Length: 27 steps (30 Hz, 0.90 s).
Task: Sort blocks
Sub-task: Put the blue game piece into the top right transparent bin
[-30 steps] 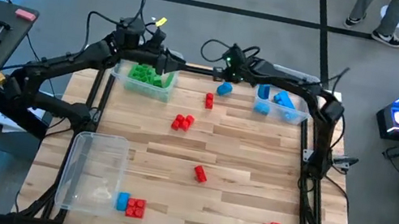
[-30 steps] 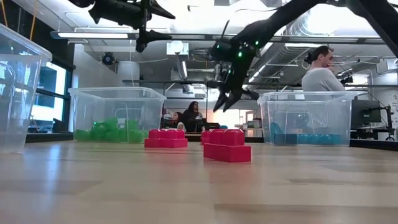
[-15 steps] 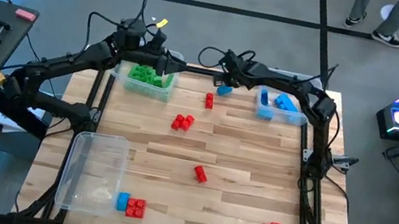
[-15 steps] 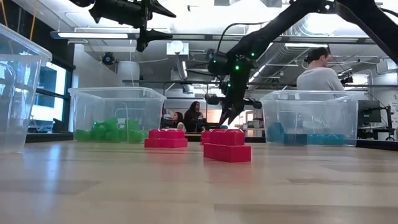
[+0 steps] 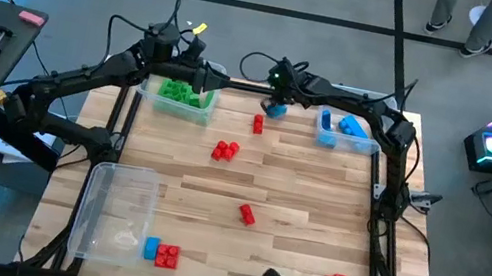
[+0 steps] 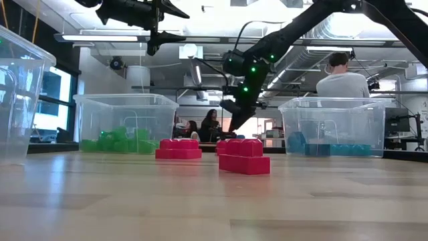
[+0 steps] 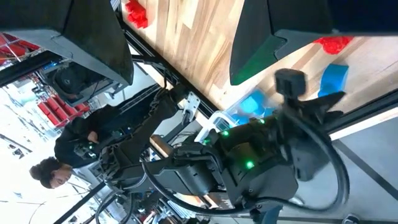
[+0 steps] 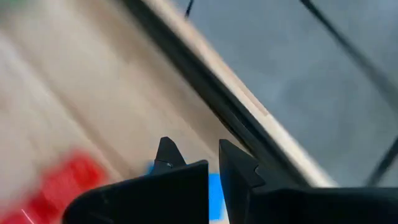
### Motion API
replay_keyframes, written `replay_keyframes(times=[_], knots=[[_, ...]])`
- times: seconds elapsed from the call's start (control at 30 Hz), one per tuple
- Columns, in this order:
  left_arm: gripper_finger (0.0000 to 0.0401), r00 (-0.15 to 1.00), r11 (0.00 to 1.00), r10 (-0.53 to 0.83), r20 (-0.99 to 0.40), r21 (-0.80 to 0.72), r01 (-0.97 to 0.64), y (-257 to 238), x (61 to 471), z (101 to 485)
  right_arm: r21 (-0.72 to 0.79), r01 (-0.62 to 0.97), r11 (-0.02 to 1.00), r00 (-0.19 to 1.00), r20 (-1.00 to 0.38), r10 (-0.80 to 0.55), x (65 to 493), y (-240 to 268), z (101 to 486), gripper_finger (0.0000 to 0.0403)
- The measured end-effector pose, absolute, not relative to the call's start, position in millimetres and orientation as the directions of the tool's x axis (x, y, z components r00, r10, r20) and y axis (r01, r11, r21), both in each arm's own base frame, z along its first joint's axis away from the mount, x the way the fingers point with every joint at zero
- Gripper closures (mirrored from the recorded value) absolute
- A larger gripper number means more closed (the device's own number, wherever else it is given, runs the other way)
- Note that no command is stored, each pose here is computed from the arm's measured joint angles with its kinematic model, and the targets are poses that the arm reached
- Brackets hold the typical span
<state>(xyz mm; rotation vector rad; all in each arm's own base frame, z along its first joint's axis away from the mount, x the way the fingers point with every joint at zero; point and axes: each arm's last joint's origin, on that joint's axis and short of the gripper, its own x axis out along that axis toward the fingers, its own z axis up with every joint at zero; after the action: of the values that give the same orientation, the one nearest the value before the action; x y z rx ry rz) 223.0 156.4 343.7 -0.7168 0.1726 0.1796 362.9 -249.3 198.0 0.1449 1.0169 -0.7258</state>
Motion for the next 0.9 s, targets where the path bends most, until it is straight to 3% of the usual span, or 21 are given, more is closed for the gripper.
replay_keyframes(times=[0.1,0.23,0.57,0.77,0.9], knots=[[0.0149,0.970,0.740,0.104,-0.219,-0.635,-0.222,156,223,344,-0.381,0.317,0.869,0.299,-0.829,-0.472,361,-248,197,0.0403],[0.0149,0.970,0.739,0.104,-0.218,-0.635,-0.222,156,223,344,-0.478,0.041,0.878,0.291,-0.835,-0.468,360,-247,196,0.0403],[0.0149,0.970,0.739,0.103,-0.219,-0.636,-0.223,156,223,344,-0.558,0.034,0.829,0.306,-0.784,-0.540,361,-258,201,0.0403],[0.0149,0.970,0.738,0.103,-0.221,-0.637,-0.224,156,223,343,-0.550,-0.088,0.830,0.196,-0.827,-0.527,348,-261,196,0.0403],[0.0149,0.970,0.738,0.103,-0.221,-0.637,-0.224,156,223,343,-0.518,-0.088,0.851,0.190,-0.847,-0.497,344,-261,194,0.0403]])
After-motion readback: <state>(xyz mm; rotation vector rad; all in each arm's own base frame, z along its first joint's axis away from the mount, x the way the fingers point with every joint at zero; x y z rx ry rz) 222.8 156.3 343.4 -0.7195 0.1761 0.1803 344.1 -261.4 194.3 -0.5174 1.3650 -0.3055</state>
